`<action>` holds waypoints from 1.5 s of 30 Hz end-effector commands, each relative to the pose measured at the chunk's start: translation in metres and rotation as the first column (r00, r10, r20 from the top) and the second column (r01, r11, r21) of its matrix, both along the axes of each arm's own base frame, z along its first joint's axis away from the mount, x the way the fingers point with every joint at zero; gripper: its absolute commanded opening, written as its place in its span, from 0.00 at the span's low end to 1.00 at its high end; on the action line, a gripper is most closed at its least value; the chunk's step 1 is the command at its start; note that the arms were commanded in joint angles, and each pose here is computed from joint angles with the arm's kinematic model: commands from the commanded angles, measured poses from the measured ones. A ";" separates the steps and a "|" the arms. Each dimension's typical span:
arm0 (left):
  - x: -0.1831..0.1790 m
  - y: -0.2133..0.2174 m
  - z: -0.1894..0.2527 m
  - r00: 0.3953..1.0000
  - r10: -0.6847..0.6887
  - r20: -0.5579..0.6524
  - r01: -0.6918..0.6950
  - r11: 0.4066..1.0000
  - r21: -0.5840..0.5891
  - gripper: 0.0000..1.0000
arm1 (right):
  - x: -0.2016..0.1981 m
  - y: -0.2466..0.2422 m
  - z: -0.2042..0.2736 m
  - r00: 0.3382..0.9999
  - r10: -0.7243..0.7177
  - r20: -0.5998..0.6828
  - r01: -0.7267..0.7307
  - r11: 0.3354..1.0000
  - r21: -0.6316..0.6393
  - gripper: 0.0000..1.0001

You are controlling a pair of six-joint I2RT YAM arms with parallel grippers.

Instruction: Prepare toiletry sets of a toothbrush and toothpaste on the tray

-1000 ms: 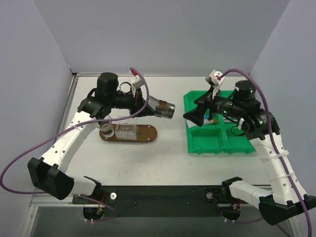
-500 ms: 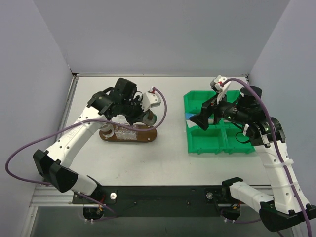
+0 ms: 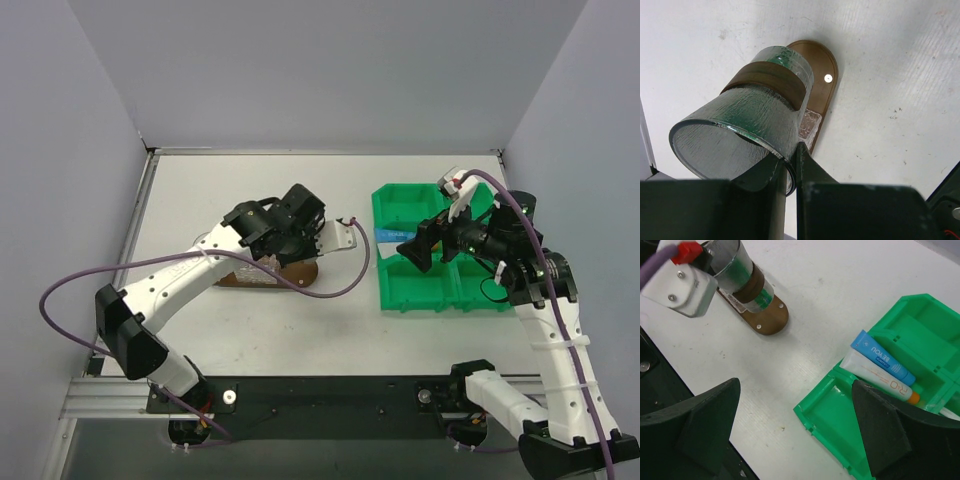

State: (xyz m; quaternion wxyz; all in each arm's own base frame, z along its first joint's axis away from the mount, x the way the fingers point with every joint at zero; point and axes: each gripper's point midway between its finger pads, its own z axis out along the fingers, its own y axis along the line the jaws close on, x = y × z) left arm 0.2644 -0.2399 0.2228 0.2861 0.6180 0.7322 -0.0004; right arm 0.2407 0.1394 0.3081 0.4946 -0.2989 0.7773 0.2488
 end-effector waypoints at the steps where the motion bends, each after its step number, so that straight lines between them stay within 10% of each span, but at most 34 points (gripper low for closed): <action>1: 0.013 -0.007 0.000 0.997 -0.009 0.082 0.004 0.998 0.055 0.00 | 0.002 -0.007 0.005 0.999 -0.016 0.040 0.015 1.000 0.016 0.87; 45: 0.027 -0.007 -0.085 0.999 -0.032 -0.001 0.032 0.969 0.244 0.00 | 0.002 -0.012 -0.025 1.000 -0.017 0.010 0.017 1.000 0.006 0.87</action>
